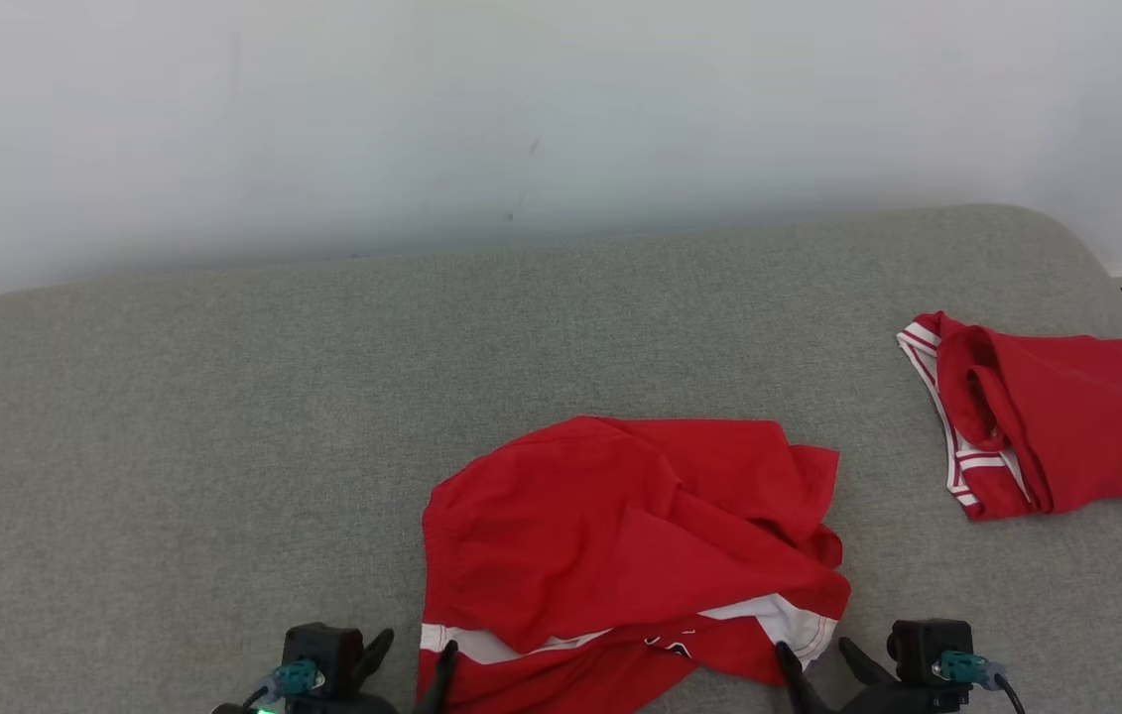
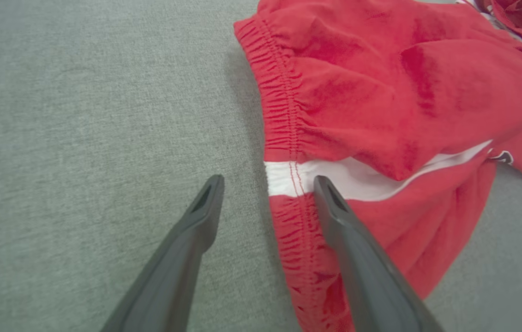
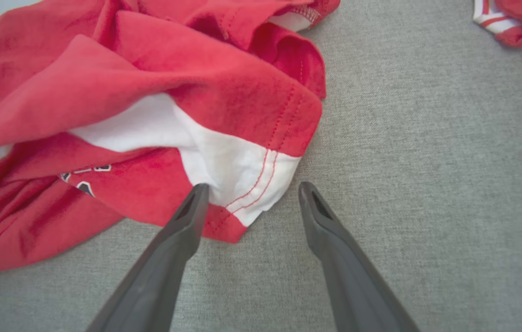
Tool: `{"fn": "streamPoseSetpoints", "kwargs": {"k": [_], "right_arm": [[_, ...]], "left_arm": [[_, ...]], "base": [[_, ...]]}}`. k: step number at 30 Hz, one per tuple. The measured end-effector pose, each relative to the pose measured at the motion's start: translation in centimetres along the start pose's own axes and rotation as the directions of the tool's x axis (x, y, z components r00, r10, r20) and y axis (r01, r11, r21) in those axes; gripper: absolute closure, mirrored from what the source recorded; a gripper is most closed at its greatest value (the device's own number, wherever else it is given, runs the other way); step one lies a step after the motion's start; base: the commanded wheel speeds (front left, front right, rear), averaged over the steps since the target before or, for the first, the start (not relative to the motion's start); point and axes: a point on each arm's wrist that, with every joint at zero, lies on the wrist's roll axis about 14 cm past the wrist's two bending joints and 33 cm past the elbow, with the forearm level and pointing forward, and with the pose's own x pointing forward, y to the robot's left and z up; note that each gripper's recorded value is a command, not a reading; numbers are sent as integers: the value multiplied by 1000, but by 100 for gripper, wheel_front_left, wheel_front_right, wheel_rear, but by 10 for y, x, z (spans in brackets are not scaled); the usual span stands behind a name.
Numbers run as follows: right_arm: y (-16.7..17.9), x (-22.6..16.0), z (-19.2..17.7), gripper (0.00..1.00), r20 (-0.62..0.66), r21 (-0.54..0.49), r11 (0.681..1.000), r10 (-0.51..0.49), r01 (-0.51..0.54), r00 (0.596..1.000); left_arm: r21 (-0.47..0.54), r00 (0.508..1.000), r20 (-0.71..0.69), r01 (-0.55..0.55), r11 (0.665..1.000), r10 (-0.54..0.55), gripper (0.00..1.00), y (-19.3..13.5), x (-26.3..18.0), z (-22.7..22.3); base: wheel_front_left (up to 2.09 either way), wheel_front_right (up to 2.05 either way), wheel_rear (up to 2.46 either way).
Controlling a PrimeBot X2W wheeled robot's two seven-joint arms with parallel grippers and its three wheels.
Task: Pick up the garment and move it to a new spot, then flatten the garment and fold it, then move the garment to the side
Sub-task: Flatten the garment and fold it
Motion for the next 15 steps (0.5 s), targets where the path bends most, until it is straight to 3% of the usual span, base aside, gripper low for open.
{"fn": "streamPoseSetpoints", "kwargs": {"k": [7,9,10,11,14,15], "right_arm": [[4,5,1,0,5,0,1000,18,-18,1000],[5,7,1,0,7,1,1000,21,-21,1000],[5,8,1,0,6,1,1000,21,-21,1000],[5,8,1,0,6,2,1000,21,-21,1000],[4,11,-2,0,-6,6,1000,19,-19,1000],[3,12,-2,0,-7,6,1000,18,-18,1000]], "left_arm": [[-20,998,-58,31,999,-32,1,-9,8,-9],[-30,997,-61,40,999,-42,11,-11,12,-8],[-31,997,-64,45,999,-47,42,-12,14,-7],[-30,996,-69,49,998,-51,53,-13,16,-8],[-33,995,-82,59,998,-61,100,-15,19,-11],[-30,994,-82,64,997,-66,100,-16,20,-11]], "base": [[0,0,0],[0,0,0],[0,0,0],[0,0,0],[0,0,0],[0,0,0]]}}
